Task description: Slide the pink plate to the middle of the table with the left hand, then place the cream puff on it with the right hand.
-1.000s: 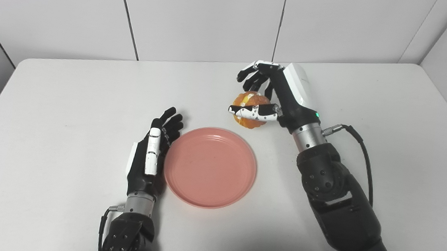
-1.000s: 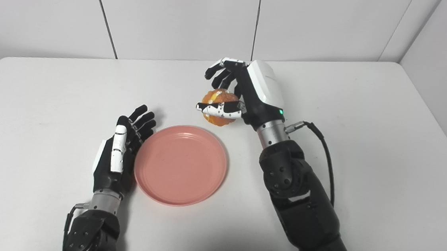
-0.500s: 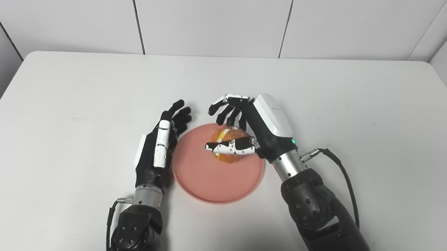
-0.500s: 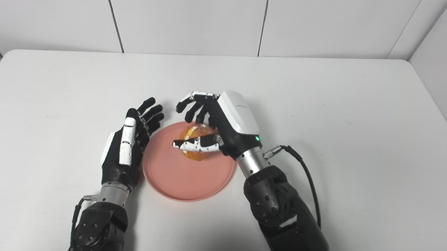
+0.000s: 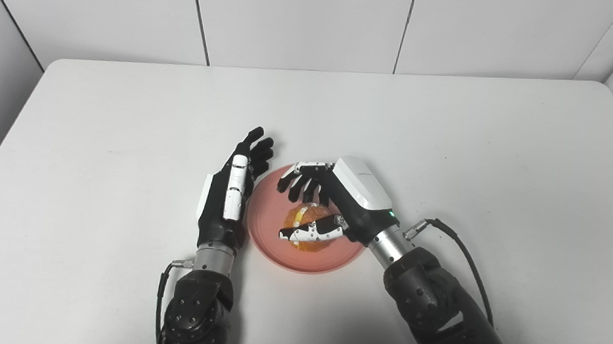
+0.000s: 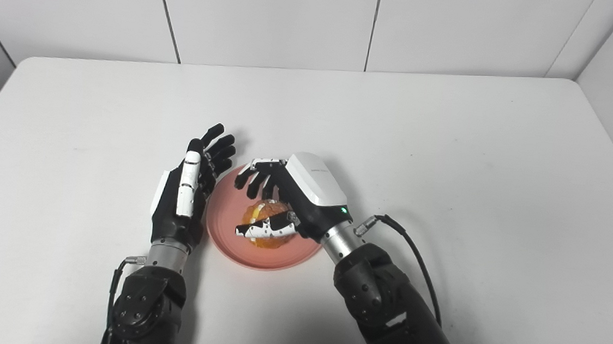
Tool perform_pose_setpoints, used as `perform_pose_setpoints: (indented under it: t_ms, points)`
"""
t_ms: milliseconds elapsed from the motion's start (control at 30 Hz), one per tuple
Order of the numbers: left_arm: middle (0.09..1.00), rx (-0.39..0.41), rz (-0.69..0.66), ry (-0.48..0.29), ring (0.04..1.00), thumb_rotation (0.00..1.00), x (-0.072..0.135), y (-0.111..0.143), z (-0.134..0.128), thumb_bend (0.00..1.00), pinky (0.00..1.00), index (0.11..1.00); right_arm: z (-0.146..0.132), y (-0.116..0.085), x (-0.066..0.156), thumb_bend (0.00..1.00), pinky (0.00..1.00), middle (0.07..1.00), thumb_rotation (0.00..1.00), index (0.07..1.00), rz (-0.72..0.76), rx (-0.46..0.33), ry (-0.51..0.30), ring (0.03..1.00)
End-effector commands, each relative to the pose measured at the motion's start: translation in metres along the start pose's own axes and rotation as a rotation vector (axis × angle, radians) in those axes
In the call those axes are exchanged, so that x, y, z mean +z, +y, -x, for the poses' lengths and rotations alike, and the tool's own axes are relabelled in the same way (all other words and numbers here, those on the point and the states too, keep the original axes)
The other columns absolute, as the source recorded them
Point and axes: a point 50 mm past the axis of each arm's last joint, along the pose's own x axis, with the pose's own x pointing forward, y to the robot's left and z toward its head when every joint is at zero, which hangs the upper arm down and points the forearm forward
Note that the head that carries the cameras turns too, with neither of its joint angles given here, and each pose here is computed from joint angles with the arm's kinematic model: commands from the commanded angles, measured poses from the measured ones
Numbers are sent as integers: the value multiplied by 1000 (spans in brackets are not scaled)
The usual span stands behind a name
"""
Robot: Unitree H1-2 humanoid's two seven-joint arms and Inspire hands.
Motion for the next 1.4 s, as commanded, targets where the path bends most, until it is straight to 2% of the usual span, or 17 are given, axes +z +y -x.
perform_pose_setpoints:
  t_ms: [0, 100, 233, 267, 300, 333, 367, 400, 433, 500, 567, 600, 700, 833, 1067, 1233, 1367]
  points:
    - [860, -26, 13, -55, 877, 1000, 14, -6, -4, 484, 901, 845, -3, -9, 5, 503, 265, 486, 0, 541, 39, -10, -41, 362]
    - [859, -30, 15, -53, 876, 1000, 15, -6, -5, 481, 902, 846, -4, -10, 3, 504, 302, 486, 0, 544, 66, -13, -53, 374]
    - [860, -28, 3, -55, 872, 1000, 16, -6, -5, 478, 887, 848, -5, -11, 1, 510, 432, 493, 0, 528, 82, -30, -72, 427]
    - [860, -28, -1, -54, 872, 1000, 16, -6, -5, 477, 875, 851, -6, -12, 2, 515, 534, 501, 0, 504, 81, -34, -78, 570]
    - [860, -27, -4, -57, 872, 1000, 16, -6, -5, 477, 871, 851, -6, -13, 2, 516, 570, 504, 0, 495, 82, -35, -81, 618]
    - [856, -26, -6, -59, 867, 1000, 17, -6, -5, 473, 862, 848, -6, -13, 1, 507, 618, 626, 61, 497, 83, -35, -83, 683]
    - [854, -19, -11, -65, 864, 1000, 16, -6, -5, 470, 857, 846, -6, -14, 1, 502, 644, 689, 93, 498, 91, -34, -84, 717]
    - [844, -14, -16, -70, 856, 1000, 16, -6, -5, 467, 837, 833, -6, -14, 1, 489, 699, 764, 51, 661, 96, -33, -86, 774]
    - [841, -16, -15, -67, 853, 1000, 15, -7, -4, 466, 830, 828, -6, -15, 1, 484, 717, 790, 35, 716, 97, -37, -89, 793]
    - [858, -23, -1, -58, 875, 1000, 15, -7, -4, 478, 859, 822, -6, -16, 1, 501, 785, 847, 79, 791, 98, -46, -90, 838]
    - [874, -31, 17, -56, 889, 1000, 15, -7, -4, 476, 883, 831, -6, -17, 2, 525, 829, 893, 198, 835, 98, -53, -87, 880]
    - [877, -31, 25, -55, 892, 1000, 16, -7, -4, 474, 885, 833, -6, -17, 3, 529, 836, 900, 218, 841, 96, -58, -90, 887]
    - [882, -27, 38, -52, 892, 1000, 16, -7, -5, 481, 888, 854, -5, -19, 5, 558, 903, 948, 471, 891, 90, -69, -100, 939]
    - [869, -18, 28, -46, 879, 1000, 17, -7, -5, 488, 878, 848, -5, -22, 6, 586, 944, 973, 627, 930, 68, -76, -102, 963]
    - [863, -6, -5, -59, 882, 1000, 18, -3, -7, 486, 905, 841, 1, -28, 9, 579, 917, 995, 703, 968, -14, -176, -127, 972]
    - [869, -2, -44, -89, 878, 1000, 16, 4, -9, 490, 913, 855, 12, -32, 4, 587, 945, 1000, 814, 999, -130, -244, -96, 997]
    - [889, -1, -54, -90, 888, 1000, 19, 8, -10, 498, 923, 875, 26, -33, -4, 599, 976, 1000, 824, 1000, -277, -294, -63, 1000]
